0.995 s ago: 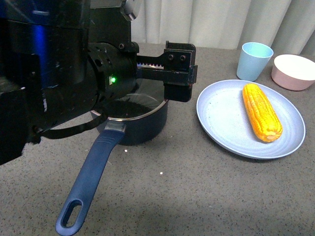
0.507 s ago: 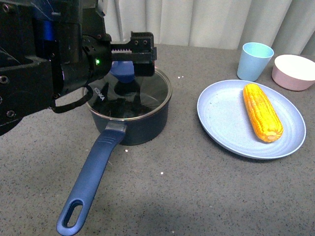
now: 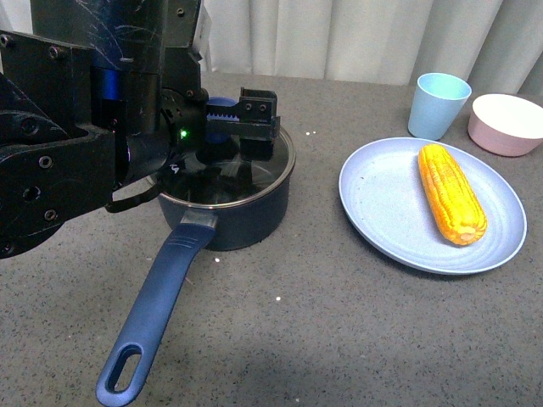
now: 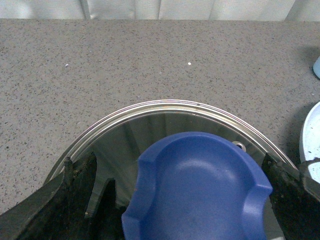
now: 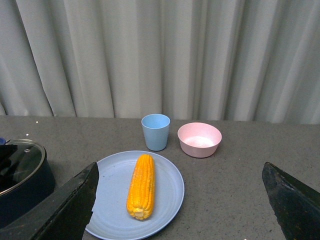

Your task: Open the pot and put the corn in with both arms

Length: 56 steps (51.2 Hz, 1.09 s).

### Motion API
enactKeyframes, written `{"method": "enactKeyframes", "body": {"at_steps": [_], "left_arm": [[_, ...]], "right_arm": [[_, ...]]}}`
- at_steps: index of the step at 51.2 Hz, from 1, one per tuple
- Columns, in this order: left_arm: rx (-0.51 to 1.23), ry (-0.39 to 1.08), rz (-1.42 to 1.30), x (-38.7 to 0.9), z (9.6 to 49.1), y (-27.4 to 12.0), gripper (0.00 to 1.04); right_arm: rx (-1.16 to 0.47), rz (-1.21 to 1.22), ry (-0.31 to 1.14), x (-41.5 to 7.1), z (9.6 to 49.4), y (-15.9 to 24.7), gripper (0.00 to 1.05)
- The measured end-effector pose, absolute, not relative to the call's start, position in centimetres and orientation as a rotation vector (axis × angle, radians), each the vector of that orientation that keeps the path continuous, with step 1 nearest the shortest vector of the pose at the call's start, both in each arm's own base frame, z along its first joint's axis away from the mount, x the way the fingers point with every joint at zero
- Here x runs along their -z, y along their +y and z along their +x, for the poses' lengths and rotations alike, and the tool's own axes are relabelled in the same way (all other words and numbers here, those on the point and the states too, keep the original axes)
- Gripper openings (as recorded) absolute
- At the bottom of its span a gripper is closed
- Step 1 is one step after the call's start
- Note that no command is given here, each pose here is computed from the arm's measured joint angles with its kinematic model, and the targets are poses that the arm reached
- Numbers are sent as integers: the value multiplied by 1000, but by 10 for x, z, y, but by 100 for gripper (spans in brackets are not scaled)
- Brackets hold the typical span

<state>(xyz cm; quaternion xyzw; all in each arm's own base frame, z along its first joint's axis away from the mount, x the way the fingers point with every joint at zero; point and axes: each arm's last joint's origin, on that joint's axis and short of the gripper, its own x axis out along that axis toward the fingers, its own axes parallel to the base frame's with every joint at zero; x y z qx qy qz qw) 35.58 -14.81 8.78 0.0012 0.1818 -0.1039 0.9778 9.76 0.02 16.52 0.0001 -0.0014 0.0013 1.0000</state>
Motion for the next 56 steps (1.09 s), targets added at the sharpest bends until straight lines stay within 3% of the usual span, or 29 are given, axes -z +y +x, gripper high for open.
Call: {"method": "enactKeyframes", "body": {"at_steps": [5, 11, 16, 27, 36, 46, 56], "left_arm": [[203, 367, 2, -87, 357, -146, 96], [216, 366, -2, -88, 358, -145, 71], [218, 365, -4, -88, 358, -145, 60], [221, 362, -22, -97, 357, -145, 59], [194, 287, -80, -133, 361, -126, 59], [21, 258, -98, -133, 380, -58, 59], [-179, 339, -61, -90, 387, 20, 59]], "right_arm": [[-3, 0, -3, -165, 98, 0, 96], [-3, 0, -3, -165, 98, 0, 96], [-3, 0, -3, -165, 98, 0, 96], [-3, 0, -3, -165, 98, 0, 96], [-3, 0, -3, -165, 98, 0, 96], [-2, 0, -3, -165, 98, 0, 96], [-3, 0, -3, -165, 98, 0, 96]]}}
